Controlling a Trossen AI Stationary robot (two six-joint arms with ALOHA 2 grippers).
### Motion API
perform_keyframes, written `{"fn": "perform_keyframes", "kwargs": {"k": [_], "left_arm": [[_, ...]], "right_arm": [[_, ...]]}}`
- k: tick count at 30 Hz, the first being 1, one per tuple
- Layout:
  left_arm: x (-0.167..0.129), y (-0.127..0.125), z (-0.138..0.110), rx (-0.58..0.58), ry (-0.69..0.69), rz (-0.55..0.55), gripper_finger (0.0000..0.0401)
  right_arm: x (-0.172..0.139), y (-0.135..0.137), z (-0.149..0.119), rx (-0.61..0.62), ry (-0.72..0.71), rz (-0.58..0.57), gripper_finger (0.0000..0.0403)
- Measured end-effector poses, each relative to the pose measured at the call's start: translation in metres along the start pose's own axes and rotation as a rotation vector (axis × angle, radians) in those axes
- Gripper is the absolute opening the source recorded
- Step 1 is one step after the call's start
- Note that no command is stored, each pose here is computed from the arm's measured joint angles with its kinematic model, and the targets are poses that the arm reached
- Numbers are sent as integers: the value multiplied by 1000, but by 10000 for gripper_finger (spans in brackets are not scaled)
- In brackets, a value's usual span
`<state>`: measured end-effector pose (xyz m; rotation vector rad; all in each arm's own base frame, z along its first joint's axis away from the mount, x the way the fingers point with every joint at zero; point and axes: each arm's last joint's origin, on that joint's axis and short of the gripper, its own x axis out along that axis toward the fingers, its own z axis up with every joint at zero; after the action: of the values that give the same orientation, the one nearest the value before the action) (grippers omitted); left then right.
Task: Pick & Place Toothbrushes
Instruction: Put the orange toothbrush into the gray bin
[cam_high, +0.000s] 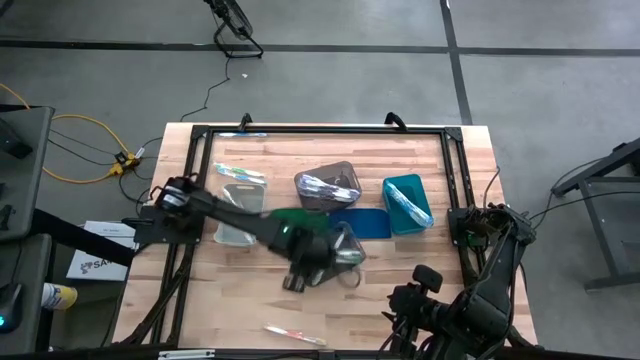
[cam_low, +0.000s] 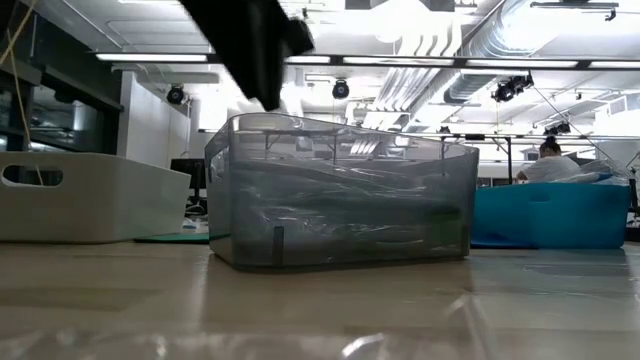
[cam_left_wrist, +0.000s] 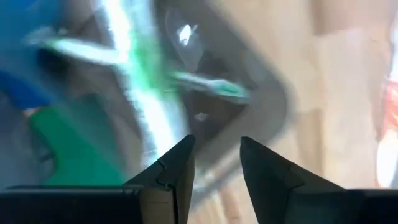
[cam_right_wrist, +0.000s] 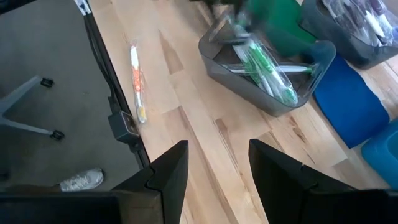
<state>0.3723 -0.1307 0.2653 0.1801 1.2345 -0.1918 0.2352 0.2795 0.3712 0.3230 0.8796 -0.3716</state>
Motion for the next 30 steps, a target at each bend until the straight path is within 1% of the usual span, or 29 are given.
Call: {"fn": "perform_keyframes", "kwargs": {"k": [3, 5, 8, 11, 15, 18, 20, 23, 26, 28, 30], "left_arm": [[-5, -31, -7, 87, 20, 25, 124], [-8, -54, -11, 146, -5, 25, 124], [-4, -83, -24, 218, 15, 24, 124], [0, -107, -36, 223, 29, 22, 125], [7, -130, -48, 177, 4, 7, 125], [14, -144, -53, 141, -46, -26, 127], [17, -151, -56, 111, -64, -50, 137], [22, -157, -59, 77, -91, -82, 166], [25, -161, -59, 75, -110, -104, 201], [30, -163, -59, 81, -105, -111, 216], [37, -165, -60, 83, -84, -108, 223]], "right_arm": [[0, 0, 0, 6, -2, -2, 162], [0, 0, 0, 11, -3, -1, 162], [0, 0, 0, 24, -6, -2, 162], [0, 0, 0, 26, -15, -2, 162], [0, 0, 1, 21, -17, -2, 162], [0, 1, 1, 2, -19, 6, 162], [0, 1, 1, -11, -20, 9, 162], [0, 1, 1, -23, -20, 10, 162], [0, 1, 1, -40, -21, 10, 162], [0, 1, 1, -48, -21, 10, 162], [0, 2, 1, -55, -20, 10, 162]]}}
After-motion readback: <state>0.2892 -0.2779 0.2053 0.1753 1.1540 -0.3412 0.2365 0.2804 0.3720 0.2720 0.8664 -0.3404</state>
